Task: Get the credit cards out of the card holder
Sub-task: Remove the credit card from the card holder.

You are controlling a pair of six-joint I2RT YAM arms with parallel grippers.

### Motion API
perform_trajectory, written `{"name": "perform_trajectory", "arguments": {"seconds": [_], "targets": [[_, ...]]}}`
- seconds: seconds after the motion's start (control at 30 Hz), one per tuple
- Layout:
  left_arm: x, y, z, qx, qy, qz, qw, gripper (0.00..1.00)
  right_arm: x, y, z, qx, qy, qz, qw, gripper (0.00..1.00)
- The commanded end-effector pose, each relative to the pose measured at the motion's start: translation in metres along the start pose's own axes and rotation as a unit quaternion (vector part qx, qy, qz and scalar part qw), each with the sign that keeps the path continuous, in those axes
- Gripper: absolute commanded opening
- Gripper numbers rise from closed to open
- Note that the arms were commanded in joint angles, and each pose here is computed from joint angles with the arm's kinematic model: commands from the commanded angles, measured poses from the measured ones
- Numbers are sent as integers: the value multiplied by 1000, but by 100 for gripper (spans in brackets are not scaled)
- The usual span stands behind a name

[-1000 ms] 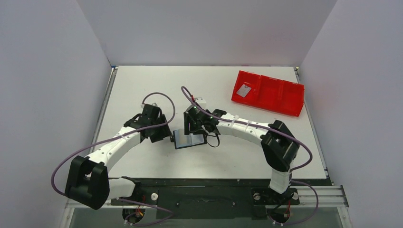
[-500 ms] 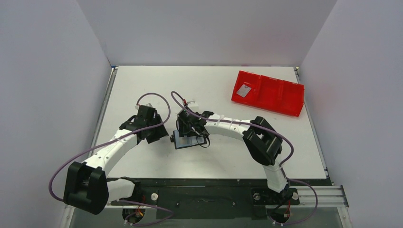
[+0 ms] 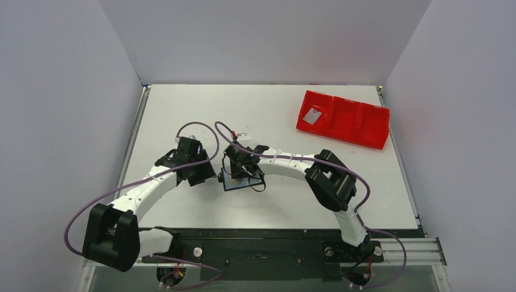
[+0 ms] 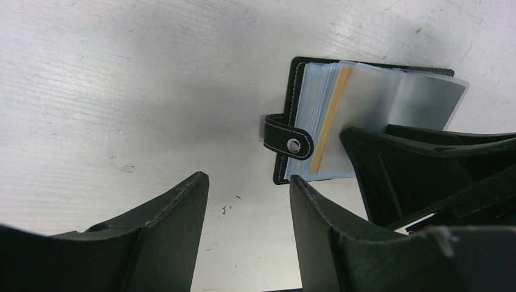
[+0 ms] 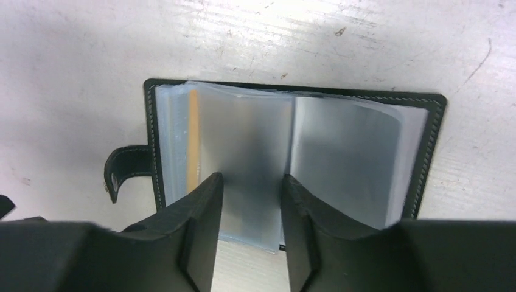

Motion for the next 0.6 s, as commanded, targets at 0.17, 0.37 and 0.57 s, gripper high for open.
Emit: {"name": "perform_trajectory", "arguments": {"seconds": [0.17,0.37,0.57], "targets": [[-5,-8,-9,39,-10,7,999,49,4,-1,-6,0,-12,-3,1000,14],[-5,-7,-22,53,-27,12,998,48,7,-4,-20,-41,-51,13,998,5],[-2,-2,-50,88,-54,7,995,47,14,-9,-32,-113,-96,32,988,1]]}}
Point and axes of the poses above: each gripper's point midway between its finger pads, its own y axis back along the fingers, its own z axis along the line the jaws close on, x = y × z, the point moved 10 cm from there along y, back along the fingers, and after that the axes turned 1 degree about -y, right-handed, at the moved point
